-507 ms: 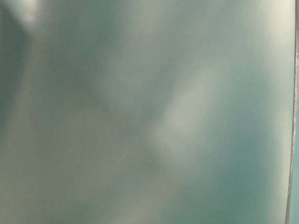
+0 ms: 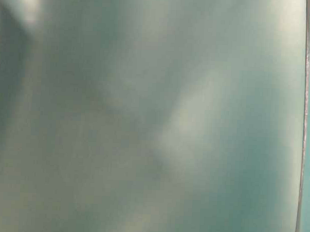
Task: Scoop the yellow hexagonal prism block from the bowl with a spoon using the right arm.
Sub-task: 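Move the right gripper over the pink spoon handle on the dish, then lower the right gripper and close it on the pink spoon handle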
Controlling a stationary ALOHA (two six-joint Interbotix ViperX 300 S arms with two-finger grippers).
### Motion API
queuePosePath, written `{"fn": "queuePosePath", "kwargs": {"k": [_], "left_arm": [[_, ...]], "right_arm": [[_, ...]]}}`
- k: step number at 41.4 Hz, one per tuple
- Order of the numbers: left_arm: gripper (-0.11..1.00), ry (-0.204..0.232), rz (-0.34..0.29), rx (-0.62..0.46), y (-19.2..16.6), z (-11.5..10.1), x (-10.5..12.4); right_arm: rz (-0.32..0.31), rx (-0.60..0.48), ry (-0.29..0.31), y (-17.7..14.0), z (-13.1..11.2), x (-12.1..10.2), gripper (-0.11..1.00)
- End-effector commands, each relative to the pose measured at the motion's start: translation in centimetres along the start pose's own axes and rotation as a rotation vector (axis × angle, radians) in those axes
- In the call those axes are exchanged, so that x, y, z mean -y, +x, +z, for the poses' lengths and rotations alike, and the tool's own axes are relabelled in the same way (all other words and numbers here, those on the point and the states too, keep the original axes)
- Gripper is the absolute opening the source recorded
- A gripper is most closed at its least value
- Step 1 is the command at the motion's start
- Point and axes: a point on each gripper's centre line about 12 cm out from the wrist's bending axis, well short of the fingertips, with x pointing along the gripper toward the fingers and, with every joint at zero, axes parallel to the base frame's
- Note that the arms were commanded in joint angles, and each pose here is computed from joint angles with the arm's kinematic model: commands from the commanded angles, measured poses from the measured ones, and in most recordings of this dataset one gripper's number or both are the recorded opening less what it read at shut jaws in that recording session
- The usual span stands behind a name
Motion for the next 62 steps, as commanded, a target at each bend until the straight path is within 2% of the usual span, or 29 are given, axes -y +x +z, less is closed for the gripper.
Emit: {"fn": "queuePosePath", "kwargs": {"k": [1,3,12,31,48,62], "left_arm": [[0.0,0.003,0.001,0.011,0.3,0.5,0.0],[0.0,0.003,0.001,0.009,0.3,0.5,0.0],[0.0,0.003,0.001,0.008,0.3,0.5,0.0],[0.0,0.002,0.001,0.0,0.3,0.4,0.0],[0.0,0.0,0.001,-0.022,0.3,0.1,0.0],[0.0,0.0,0.001,-0.018,0.3,0.1,0.0]], "right_arm": [[0.005,0.005,0.003,0.3,0.2,-0.1,0.54],[0.008,-0.009,0.004,0.5,-0.1,-0.2,0.58],[0.038,-0.079,0.022,1.5,-2.4,-0.9,0.56],[0.069,-0.226,0.089,4.7,-9.5,-2.6,0.56],[0.046,-0.279,0.158,3.4,-15.1,-4.5,0.56],[0.06,-0.31,0.137,2.2,-18.5,-7.1,0.56]]}}
